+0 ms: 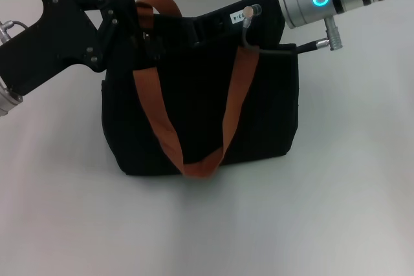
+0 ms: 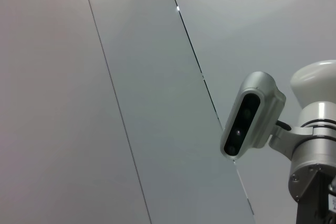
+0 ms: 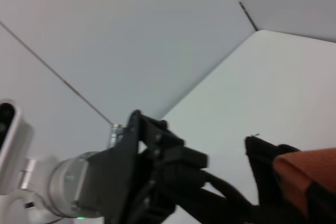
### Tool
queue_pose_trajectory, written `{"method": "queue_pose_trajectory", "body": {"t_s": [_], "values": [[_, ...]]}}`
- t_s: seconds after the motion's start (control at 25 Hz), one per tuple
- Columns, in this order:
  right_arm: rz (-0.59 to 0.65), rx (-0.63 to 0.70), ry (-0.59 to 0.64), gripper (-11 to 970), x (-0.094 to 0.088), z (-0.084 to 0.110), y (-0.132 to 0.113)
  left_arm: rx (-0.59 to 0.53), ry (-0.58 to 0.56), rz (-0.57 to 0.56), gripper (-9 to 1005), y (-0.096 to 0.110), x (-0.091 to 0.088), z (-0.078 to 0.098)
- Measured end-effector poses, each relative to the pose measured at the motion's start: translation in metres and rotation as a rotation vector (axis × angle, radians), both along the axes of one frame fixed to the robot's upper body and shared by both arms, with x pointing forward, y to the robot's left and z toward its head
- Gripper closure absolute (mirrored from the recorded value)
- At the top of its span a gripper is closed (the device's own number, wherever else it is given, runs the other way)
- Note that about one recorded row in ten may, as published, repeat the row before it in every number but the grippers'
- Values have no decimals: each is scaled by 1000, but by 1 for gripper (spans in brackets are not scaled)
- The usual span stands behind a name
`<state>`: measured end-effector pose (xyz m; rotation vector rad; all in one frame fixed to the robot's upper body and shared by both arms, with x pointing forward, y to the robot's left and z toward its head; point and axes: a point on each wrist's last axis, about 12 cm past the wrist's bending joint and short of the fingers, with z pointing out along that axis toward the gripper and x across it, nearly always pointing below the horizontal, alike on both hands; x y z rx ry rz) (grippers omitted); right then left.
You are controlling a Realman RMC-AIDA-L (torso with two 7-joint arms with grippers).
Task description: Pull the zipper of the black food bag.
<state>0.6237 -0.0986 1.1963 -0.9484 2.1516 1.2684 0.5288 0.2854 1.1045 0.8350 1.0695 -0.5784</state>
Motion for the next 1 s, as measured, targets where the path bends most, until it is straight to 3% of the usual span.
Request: {"method": "queue_pose_trajectory", "body": {"t_s": [1.0], "values": [[-4,31,34,679,-1,-8,-1,-10,-6,-16,972,-1,-2,1]]}}
